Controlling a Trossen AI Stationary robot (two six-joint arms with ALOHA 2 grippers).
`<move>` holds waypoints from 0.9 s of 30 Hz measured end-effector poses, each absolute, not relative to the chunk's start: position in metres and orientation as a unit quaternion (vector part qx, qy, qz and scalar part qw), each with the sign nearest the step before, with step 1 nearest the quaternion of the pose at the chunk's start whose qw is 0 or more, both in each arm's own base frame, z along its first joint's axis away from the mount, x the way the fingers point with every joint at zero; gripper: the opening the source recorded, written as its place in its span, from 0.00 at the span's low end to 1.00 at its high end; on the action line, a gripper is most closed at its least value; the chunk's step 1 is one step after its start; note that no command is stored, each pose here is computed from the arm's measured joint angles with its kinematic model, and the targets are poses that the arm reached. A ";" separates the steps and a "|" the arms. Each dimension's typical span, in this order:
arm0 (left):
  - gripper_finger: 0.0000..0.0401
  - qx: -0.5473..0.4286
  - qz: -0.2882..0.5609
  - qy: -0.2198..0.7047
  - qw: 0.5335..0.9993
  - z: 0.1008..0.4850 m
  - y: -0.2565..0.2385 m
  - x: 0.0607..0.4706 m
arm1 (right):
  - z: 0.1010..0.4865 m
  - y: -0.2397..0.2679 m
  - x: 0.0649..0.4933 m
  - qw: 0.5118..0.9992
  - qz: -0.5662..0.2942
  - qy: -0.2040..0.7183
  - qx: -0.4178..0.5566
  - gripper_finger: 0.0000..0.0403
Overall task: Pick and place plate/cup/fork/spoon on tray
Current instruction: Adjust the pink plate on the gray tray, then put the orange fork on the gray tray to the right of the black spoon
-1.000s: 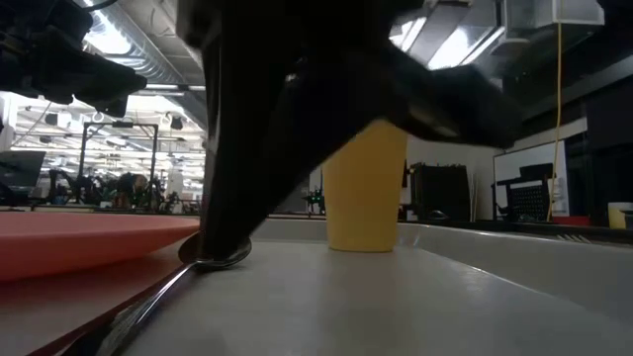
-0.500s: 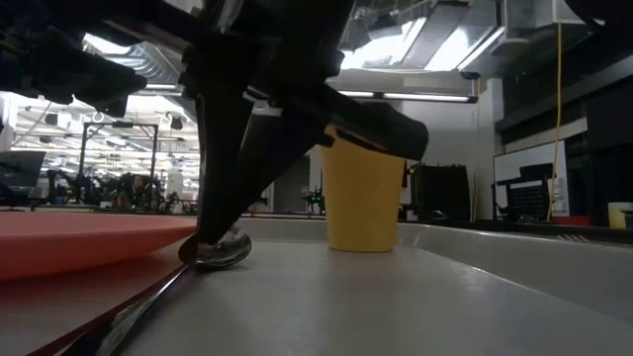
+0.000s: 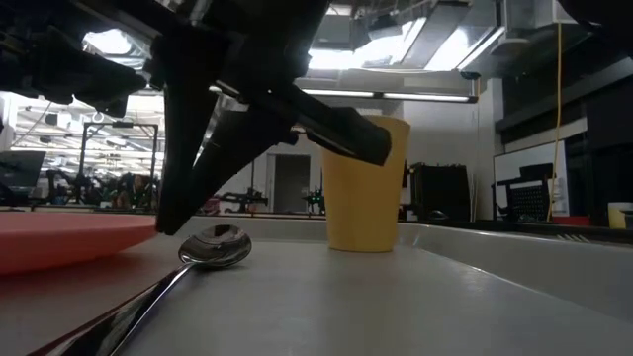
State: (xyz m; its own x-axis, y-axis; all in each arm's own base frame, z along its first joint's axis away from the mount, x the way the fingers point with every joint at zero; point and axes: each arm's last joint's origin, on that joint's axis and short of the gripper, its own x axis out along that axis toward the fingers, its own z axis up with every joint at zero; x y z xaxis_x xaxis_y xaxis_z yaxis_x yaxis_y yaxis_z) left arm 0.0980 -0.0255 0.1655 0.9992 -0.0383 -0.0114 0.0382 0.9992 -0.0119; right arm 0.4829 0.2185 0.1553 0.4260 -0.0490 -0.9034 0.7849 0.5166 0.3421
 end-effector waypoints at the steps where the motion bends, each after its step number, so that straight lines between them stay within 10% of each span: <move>1: 0.20 -0.006 -0.019 0.006 1.000 0.166 -0.026 0.098 | 0.155 0.218 0.483 0.742 -0.281 0.456 0.403 0.01; 16: 0.20 -0.006 -0.019 0.006 1.000 0.166 -0.026 0.098 | 0.154 0.225 0.477 0.721 -0.269 0.490 0.409 0.01; 27: 0.20 -0.006 -0.019 0.006 1.000 0.166 -0.026 0.098 | 0.190 0.235 0.416 0.561 -0.493 0.499 0.440 0.01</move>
State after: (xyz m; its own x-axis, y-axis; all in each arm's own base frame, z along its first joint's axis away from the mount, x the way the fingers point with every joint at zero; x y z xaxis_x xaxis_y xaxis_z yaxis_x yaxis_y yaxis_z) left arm 0.0980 -0.0255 0.1656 0.9992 -0.0378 -0.0111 0.0377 0.9992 -0.0120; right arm 0.4158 0.2351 0.1900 0.0168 -0.1141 -0.9933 0.9919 0.1268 0.0023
